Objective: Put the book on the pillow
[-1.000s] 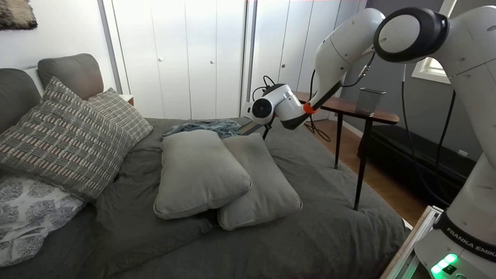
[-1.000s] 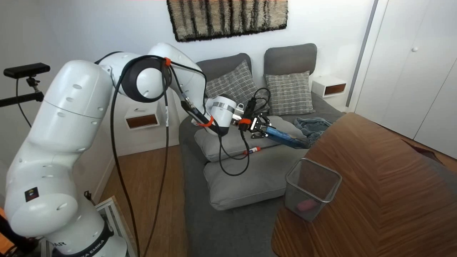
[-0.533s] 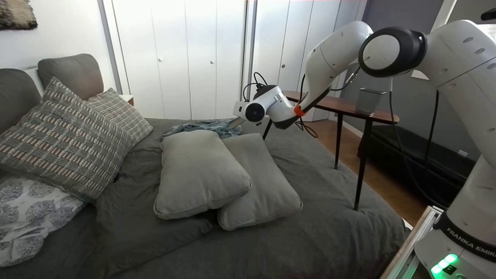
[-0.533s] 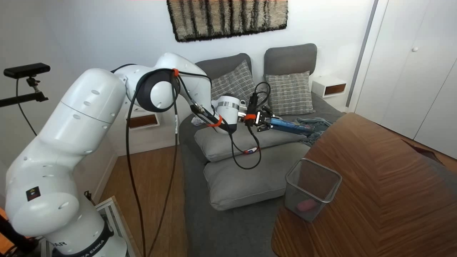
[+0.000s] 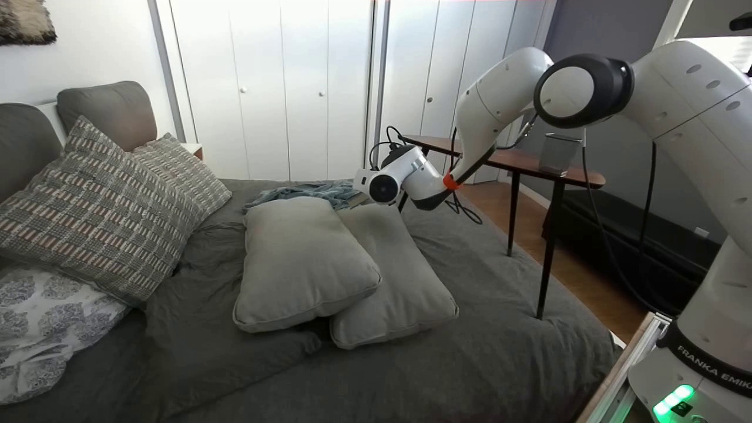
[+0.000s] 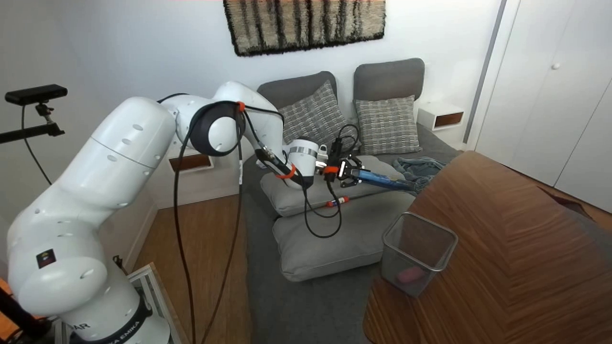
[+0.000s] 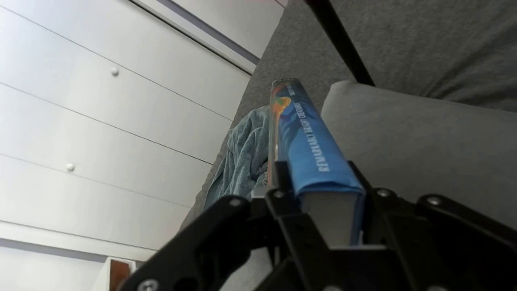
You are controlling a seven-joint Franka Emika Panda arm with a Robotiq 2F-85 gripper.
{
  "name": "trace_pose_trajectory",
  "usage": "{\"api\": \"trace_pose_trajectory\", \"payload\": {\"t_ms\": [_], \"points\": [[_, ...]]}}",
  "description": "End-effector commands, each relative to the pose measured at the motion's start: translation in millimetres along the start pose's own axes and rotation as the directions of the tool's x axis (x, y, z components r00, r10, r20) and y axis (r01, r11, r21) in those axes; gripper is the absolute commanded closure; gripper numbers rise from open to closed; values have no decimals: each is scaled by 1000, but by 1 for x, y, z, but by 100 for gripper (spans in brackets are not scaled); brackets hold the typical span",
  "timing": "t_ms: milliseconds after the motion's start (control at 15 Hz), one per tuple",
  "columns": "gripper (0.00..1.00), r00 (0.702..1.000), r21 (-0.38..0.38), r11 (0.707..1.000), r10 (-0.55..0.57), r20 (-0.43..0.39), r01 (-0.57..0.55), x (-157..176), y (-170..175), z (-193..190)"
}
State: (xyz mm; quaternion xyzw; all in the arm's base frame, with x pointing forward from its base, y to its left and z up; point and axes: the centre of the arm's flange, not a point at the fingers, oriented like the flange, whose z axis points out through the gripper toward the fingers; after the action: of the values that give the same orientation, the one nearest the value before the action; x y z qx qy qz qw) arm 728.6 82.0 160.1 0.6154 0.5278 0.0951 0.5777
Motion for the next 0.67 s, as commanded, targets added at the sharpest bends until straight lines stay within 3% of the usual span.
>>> {"api": "trace_pose_trajectory", "payload": {"t_ms": [0, 400, 467, 600], "points": [[90, 989, -40, 989, 145, 7, -145, 17, -11, 8], [90, 918, 4, 928, 368, -148, -371, 40, -44, 20], [40, 915, 22, 929, 367, -170, -369, 42, -45, 18], [33, 912, 81, 932, 362, -190, -353, 42, -41, 11]]}}
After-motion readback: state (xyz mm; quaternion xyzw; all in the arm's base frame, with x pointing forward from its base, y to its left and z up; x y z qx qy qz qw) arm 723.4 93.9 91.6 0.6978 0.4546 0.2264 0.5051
